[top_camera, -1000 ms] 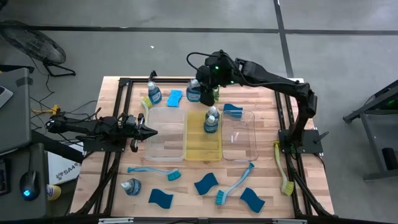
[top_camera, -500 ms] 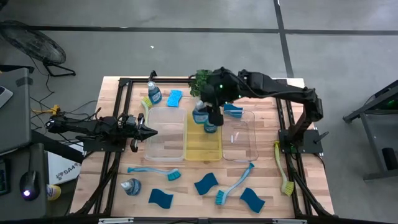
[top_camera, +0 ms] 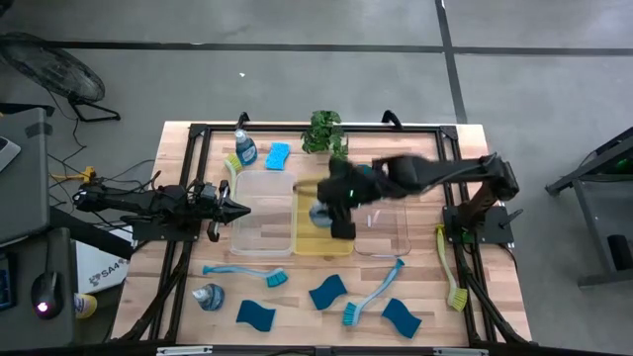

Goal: Pick & Place Kitchen Sink Supplies
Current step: Put the dishwashing liquid bottle into the yellow bin

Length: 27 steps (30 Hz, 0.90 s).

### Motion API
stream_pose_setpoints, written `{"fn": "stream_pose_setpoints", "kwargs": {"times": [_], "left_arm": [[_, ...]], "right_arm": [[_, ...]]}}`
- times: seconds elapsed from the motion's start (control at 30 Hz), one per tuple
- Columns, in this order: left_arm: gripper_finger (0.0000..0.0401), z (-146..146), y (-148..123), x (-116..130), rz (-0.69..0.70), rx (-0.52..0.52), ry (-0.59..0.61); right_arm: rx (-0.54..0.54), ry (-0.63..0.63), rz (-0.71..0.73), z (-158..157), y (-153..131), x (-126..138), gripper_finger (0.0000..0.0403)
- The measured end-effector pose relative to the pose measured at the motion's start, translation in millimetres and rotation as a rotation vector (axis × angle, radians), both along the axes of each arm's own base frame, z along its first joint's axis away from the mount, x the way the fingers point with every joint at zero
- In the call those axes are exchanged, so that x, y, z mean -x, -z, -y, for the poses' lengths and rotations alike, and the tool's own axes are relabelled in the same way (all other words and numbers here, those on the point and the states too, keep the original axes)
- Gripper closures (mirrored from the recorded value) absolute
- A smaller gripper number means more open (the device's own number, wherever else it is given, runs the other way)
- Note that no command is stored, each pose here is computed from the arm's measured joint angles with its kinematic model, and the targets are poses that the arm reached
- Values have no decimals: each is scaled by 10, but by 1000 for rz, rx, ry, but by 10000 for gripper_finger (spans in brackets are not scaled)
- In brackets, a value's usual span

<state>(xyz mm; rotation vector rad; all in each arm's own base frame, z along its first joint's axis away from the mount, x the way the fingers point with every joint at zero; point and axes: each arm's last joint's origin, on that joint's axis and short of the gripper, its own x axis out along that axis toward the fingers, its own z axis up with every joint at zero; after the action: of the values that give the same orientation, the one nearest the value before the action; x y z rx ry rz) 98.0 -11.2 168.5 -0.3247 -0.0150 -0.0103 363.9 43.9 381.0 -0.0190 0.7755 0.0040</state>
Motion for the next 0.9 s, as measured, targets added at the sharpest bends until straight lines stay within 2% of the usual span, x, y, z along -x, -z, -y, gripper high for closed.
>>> {"fn": "stream_pose_setpoints", "kwargs": {"times": [0.17, 0.27, 0.4, 0.53, 0.8, 0.9], "left_arm": [[399, 0, 0, 0, 1, 0, 0], [399, 0, 0, 0, 0, 0, 0], [399, 0, 0, 0, 0, 0, 0], [399, 0, 0, 0, 0, 0, 0], [399, 0, 0, 0, 0, 0, 0], [399, 0, 0, 0, 0, 0, 0]], "right_arm": [[-48, -7, 66, -203, 303, -12, 262], [-32, 8, 82, -228, 486, 16, 262], [1, 44, 31, -196, 762, 89, 262], [33, 74, 48, -143, 906, 171, 262], [11, 91, 59, 1, 1253, 208, 262], [37, 93, 60, 35, 1337, 222, 261]]}}
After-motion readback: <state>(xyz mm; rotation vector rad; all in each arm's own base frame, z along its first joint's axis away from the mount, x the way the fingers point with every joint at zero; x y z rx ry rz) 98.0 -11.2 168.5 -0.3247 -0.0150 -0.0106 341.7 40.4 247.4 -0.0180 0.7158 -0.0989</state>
